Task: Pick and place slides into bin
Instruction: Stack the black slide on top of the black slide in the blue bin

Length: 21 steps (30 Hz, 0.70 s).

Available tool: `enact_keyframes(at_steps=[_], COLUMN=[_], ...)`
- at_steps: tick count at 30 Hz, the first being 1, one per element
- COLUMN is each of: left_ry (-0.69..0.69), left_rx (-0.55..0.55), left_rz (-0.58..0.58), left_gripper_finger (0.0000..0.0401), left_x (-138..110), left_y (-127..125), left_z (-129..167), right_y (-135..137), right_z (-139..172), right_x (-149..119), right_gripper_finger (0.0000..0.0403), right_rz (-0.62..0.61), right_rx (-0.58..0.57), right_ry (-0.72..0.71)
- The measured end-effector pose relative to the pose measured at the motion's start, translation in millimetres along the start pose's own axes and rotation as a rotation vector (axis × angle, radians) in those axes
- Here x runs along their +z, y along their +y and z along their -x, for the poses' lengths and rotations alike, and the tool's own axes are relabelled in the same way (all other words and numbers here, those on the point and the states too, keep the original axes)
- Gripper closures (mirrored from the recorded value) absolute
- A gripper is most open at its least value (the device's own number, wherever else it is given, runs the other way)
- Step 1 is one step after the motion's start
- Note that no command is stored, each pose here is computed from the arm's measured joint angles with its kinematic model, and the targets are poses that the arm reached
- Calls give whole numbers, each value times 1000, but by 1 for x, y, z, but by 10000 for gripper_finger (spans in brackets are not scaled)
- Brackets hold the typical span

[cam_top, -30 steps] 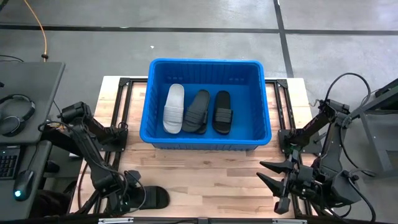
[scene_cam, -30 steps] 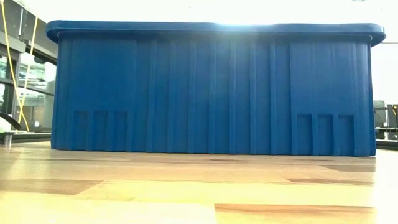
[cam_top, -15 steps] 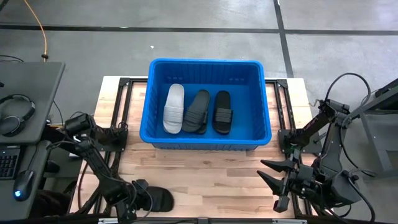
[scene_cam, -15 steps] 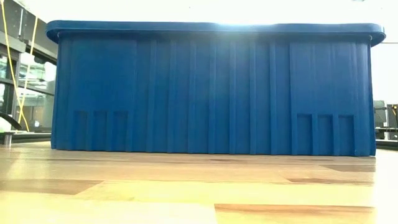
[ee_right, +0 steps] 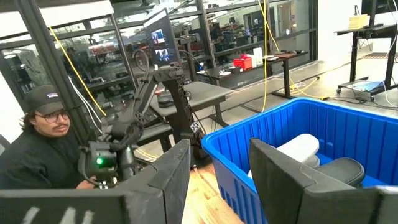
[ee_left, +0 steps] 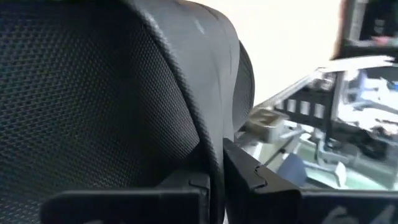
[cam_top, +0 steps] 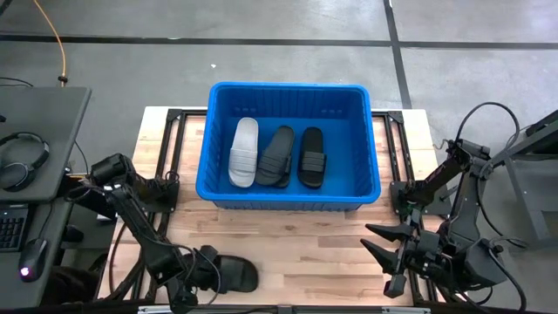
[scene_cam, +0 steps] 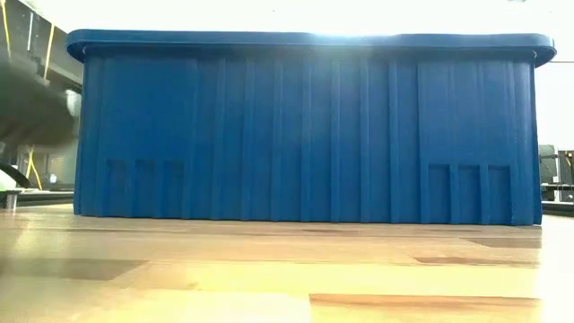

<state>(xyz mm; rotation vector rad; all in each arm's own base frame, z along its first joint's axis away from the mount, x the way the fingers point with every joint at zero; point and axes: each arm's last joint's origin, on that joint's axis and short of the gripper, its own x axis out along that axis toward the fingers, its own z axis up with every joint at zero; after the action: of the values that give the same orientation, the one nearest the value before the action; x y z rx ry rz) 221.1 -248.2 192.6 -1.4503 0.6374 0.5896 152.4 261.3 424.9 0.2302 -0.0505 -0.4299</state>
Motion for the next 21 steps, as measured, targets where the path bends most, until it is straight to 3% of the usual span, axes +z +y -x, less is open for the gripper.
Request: enact_keyframes(at_steps=[5,10,17,21], left_ry=[-29,-57,-61,-41], left_rx=[-34,-75,-166,-125], left_rz=[-120,-258,-523,-657], left_gripper_finger=[396,397,398,399], left_x=[4,14,34,50], left_y=[-40,-82,-140,-160], left_z=[10,19,36,46], right_y=[0,0,-7,-17], right_z=[0,0,-2,-2], right_x=[0,1,13,27], right_gripper_finger=[252,260,265,265], right_rz=[49,16,-78,-160], right_rx=[0,0,40,111], right_ry=[0,0,-4,-6])
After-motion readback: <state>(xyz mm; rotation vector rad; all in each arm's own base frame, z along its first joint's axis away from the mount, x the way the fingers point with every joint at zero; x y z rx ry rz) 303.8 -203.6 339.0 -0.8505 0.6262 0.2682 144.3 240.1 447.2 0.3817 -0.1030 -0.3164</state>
